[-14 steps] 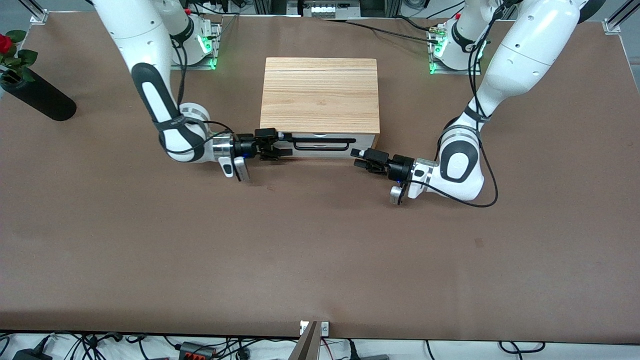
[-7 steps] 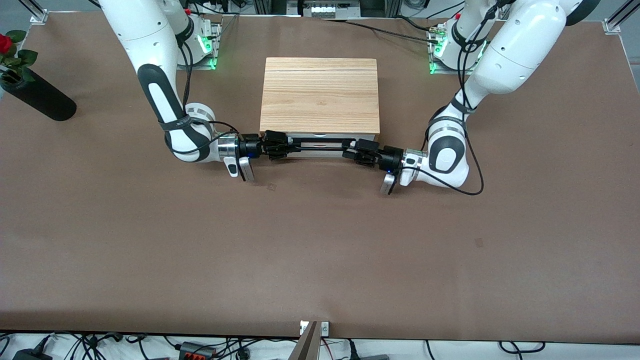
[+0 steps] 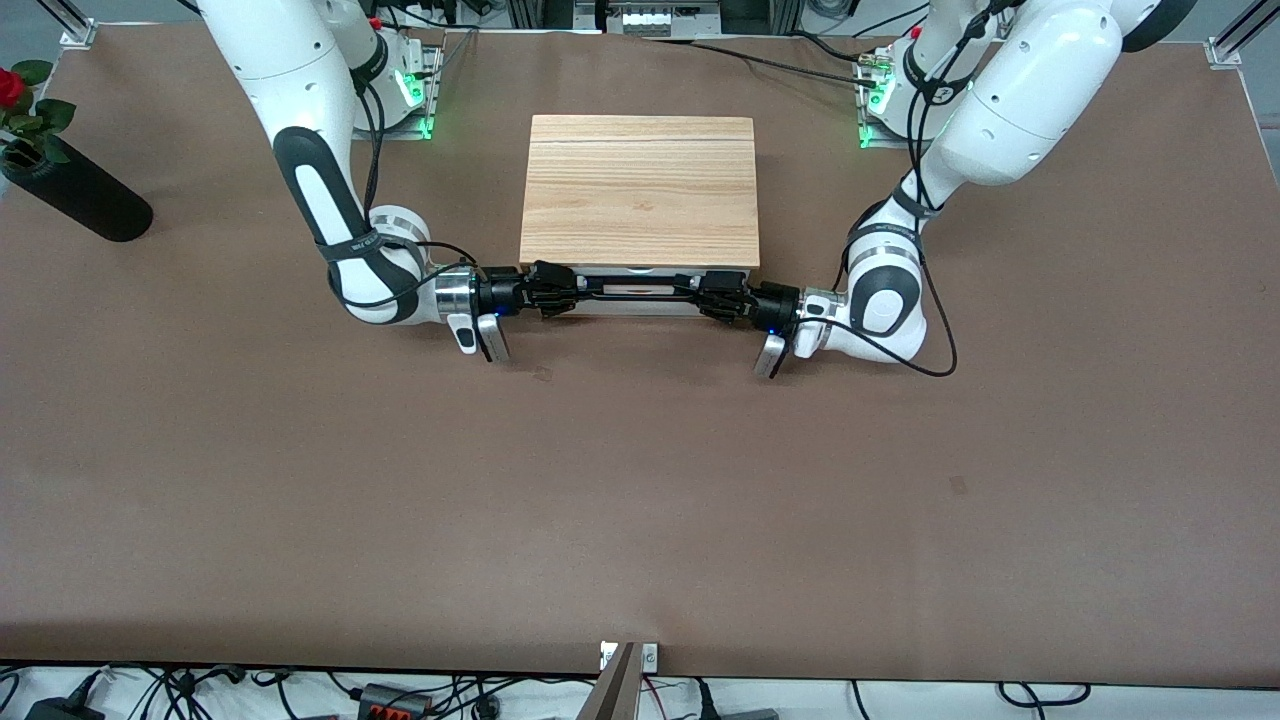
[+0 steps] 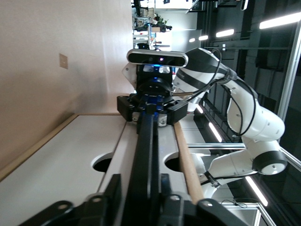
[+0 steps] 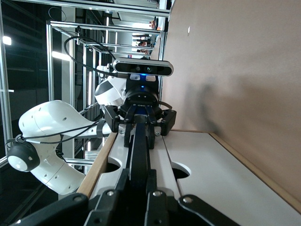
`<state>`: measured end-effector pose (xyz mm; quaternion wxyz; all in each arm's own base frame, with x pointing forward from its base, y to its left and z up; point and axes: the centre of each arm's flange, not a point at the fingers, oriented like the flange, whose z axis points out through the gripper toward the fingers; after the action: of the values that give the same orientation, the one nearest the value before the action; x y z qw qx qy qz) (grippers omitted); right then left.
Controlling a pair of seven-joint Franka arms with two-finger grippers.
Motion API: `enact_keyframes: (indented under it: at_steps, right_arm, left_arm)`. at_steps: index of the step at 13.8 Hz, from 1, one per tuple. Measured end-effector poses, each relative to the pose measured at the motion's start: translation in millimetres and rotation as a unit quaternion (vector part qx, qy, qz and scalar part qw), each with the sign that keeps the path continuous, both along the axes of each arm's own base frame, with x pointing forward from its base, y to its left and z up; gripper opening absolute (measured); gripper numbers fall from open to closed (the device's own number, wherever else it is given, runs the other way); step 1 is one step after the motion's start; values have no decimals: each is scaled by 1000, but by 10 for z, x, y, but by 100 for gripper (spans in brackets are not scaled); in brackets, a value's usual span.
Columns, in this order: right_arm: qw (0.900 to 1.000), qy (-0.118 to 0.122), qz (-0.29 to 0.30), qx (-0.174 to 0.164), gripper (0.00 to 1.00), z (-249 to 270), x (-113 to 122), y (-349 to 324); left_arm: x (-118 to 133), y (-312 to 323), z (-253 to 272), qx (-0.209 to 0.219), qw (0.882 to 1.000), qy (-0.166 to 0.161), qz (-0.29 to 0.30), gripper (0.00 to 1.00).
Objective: Pull top drawer with both arms simultaneously
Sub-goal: 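Close both grippers on the ends of the black drawer handle, then pull the drawer handle outward from the cabinet with both grippers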
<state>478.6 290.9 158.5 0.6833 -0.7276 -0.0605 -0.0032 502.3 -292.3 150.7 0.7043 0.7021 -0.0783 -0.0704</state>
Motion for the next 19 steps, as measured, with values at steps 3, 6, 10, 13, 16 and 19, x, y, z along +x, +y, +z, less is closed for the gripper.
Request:
enact_keyframes:
  at_steps: [3, 6, 10, 13, 16, 19]
  right_arm:
    - [1000, 0, 0, 0, 18, 1, 1, 0]
    - [1000, -1, 0, 0, 18, 3, 7, 2]
    - [1000, -5, -4, -3, 18, 20, 51, -10]
    - [1000, -13, -8, -5, 18, 60, 144, -19]
    - [1000, -18, -17, -9, 18, 80, 384, -8]
    - [1000, -17, -21, -5, 18, 79, 743, 28]
  left_arm:
    - [16, 17, -2, 0, 1000, 1, 5, 26]
    - [10, 10, -2, -2, 1000, 2, 6, 15]
    - [57, 3, 1, -3, 1000, 0, 13, 15]
    - [164, -4, 11, -9, 1000, -7, 16, 15]
    - [389, 12, 13, -12, 999, -20, 28, 15]
    - [667, 50, 25, -13, 998, -37, 44, 15]
